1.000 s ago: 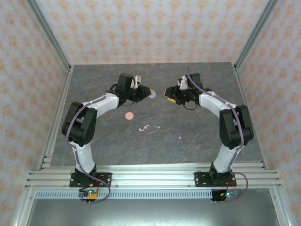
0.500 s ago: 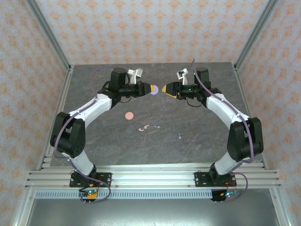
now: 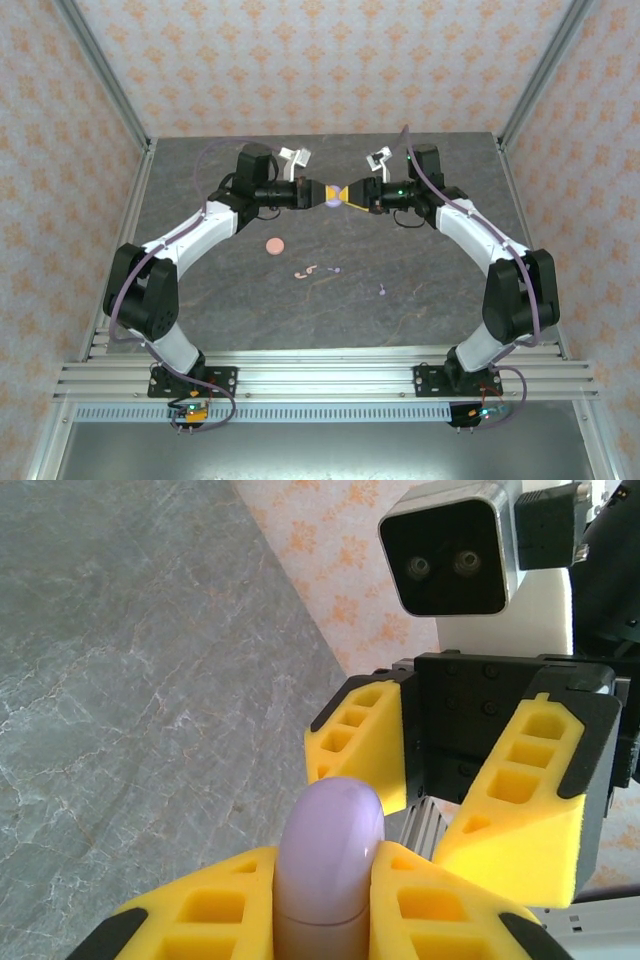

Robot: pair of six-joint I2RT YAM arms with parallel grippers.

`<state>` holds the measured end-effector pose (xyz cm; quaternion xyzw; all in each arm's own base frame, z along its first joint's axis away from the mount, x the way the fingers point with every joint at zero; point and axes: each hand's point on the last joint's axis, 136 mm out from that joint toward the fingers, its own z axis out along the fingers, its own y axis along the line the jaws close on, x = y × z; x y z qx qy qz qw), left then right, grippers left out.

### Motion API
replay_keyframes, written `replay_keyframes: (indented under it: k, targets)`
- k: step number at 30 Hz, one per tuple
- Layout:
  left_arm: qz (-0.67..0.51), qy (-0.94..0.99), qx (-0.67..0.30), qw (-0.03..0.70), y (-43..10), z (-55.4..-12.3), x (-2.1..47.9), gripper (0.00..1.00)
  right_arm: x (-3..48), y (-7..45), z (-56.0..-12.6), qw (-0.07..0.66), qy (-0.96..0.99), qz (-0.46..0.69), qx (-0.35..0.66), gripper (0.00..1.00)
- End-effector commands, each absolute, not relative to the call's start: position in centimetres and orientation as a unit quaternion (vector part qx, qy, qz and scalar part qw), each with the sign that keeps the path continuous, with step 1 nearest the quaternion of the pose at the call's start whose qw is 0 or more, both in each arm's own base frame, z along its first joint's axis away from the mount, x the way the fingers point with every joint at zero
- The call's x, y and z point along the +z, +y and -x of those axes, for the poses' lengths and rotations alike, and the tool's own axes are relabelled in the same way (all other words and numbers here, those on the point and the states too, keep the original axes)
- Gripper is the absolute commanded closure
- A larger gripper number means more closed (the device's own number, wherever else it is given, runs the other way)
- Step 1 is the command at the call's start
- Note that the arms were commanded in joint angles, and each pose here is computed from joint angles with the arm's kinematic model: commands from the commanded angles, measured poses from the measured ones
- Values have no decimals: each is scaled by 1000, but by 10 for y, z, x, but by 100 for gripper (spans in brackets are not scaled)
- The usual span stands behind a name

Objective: Insert the wireless bluetooth earbuds into the charging case

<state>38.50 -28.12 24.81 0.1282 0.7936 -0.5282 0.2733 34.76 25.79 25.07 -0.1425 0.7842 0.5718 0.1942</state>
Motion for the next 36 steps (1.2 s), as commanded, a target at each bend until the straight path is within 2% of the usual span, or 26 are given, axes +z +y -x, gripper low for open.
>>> replay_keyframes:
  k: [1,9,16,22,25,29,36]
  targets:
    - [-167,770,-543,291,-286,-372,279,84,274,263,-345,215,762,182,583,54]
    - [-177,762,-551,291,-290,-367,287,87,275,267,-342,209,756,192,589,63]
    - [-181,756,-558,290,-294,-365,290,88,275,269,-339,205,753,198,593,65]
    - [-181,754,-561,289,-296,-364,293,88,275,270,-340,206,754,196,592,76]
    - [-181,755,-560,290,-296,-363,293,83,277,269,-343,217,757,190,586,79]
    - [-180,759,-551,297,-293,-361,295,67,280,264,-352,233,758,167,586,81]
    - [-178,759,-547,305,-288,-355,298,64,286,263,-356,234,752,158,595,81]
